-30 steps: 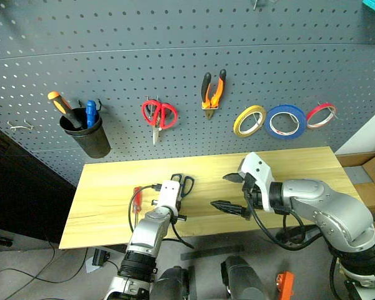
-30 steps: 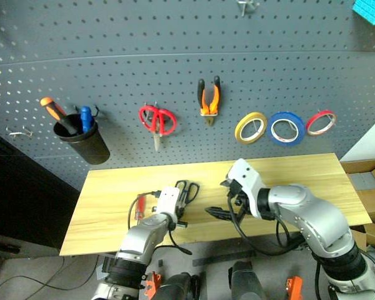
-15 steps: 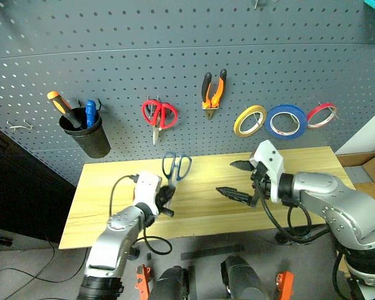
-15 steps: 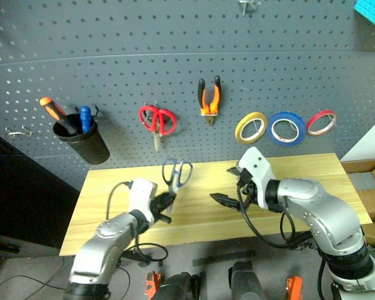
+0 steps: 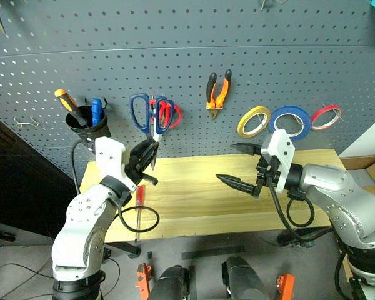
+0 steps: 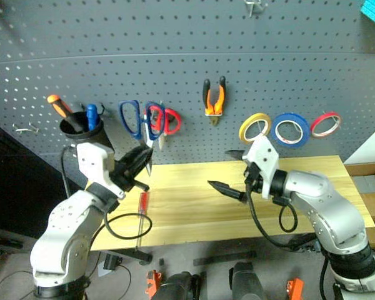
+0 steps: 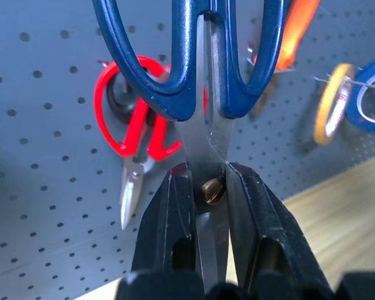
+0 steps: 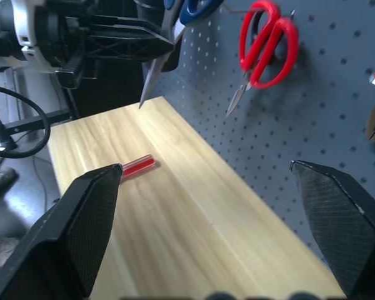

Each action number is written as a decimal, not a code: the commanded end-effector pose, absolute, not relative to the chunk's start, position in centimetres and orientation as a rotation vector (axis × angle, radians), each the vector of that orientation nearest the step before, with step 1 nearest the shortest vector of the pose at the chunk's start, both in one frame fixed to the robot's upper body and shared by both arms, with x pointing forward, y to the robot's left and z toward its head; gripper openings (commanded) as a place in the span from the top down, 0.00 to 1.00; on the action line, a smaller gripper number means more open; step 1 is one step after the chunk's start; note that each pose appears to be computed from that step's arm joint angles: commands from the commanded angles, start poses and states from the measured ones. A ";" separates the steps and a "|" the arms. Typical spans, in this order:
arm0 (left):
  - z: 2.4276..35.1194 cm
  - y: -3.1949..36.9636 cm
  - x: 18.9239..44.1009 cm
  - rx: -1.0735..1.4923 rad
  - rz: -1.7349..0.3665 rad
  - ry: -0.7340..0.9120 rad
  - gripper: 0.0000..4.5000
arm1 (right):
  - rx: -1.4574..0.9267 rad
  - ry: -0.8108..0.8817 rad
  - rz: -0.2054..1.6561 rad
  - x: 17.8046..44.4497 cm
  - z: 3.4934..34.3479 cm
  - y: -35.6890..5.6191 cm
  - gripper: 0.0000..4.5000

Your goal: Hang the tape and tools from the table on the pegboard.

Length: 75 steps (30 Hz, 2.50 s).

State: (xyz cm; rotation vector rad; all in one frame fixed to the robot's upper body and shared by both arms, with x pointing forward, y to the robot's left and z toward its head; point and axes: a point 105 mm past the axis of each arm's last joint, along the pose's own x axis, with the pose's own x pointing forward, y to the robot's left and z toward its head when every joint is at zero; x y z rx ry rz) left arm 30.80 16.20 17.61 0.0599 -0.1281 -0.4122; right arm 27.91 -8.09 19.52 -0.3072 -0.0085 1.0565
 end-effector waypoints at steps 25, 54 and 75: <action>16.7 14.4 33.3 0.009 -0.492 -0.041 0.69 | -0.276 -0.239 1.098 27.1 24.6 -6.3 0.00; -1.2 25.4 30.2 0.141 0.039 0.790 0.06 | -0.161 0.282 1.013 26.6 15.3 -2.5 0.00; -1.5 25.5 31.2 0.083 0.041 0.747 0.81 | -0.209 0.303 1.068 26.6 15.5 -2.6 0.00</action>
